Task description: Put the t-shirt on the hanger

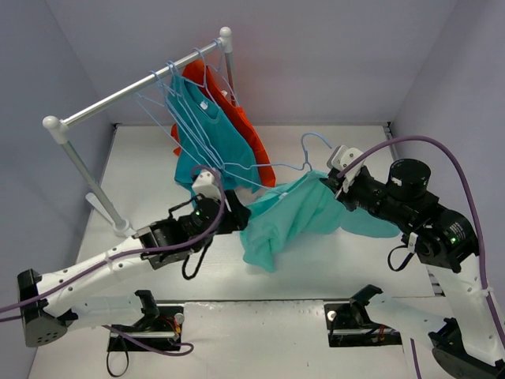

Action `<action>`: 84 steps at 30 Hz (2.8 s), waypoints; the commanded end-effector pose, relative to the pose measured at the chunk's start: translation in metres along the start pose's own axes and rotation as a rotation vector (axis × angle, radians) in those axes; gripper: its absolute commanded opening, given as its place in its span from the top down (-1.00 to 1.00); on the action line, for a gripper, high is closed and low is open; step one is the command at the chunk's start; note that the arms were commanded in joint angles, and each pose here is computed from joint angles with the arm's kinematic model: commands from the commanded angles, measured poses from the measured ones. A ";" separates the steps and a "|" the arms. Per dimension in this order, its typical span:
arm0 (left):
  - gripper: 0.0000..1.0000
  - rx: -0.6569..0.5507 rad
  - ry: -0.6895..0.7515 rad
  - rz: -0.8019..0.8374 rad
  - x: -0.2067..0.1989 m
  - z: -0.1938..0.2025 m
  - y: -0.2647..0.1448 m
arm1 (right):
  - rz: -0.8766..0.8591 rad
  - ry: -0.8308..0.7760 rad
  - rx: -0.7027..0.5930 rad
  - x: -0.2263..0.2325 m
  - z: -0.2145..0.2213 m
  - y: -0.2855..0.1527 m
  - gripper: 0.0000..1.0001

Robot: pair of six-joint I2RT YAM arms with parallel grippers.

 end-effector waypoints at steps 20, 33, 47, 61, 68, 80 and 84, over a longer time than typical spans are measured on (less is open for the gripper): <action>1.00 -0.111 0.259 -0.100 0.051 -0.136 -0.039 | -0.040 0.010 -0.099 0.010 -0.004 -0.003 1.00; 1.00 -0.052 0.284 0.140 -0.008 -0.160 -0.053 | -0.207 -0.020 -0.132 0.016 -0.025 0.026 1.00; 1.00 -0.076 0.325 0.064 -0.014 -0.193 -0.071 | -0.270 -0.073 -0.341 0.008 -0.075 0.054 1.00; 1.00 -0.303 0.357 0.040 -0.030 -0.257 -0.110 | -0.197 -0.141 -0.614 -0.010 -0.130 0.059 1.00; 1.00 -0.317 0.367 0.120 -0.040 -0.260 -0.119 | -0.193 -0.120 -0.643 -0.012 -0.134 0.063 1.00; 1.00 -0.291 0.364 0.085 -0.035 -0.250 -0.097 | -0.218 -0.019 -0.704 0.002 -0.107 0.072 1.00; 0.86 -0.288 0.399 0.123 -0.039 -0.249 -0.096 | -0.211 -0.011 -0.700 0.003 -0.101 0.072 1.00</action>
Point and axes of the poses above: each gripper's point midway between its finger pads, its own y axis out along the fingers, its own x axis along the line the jaws close on, z = x × y, the point moved 6 cm from there along -y, back along the fingers, and after that the axes turned 7 degrees about y, right-handed, at the moved point
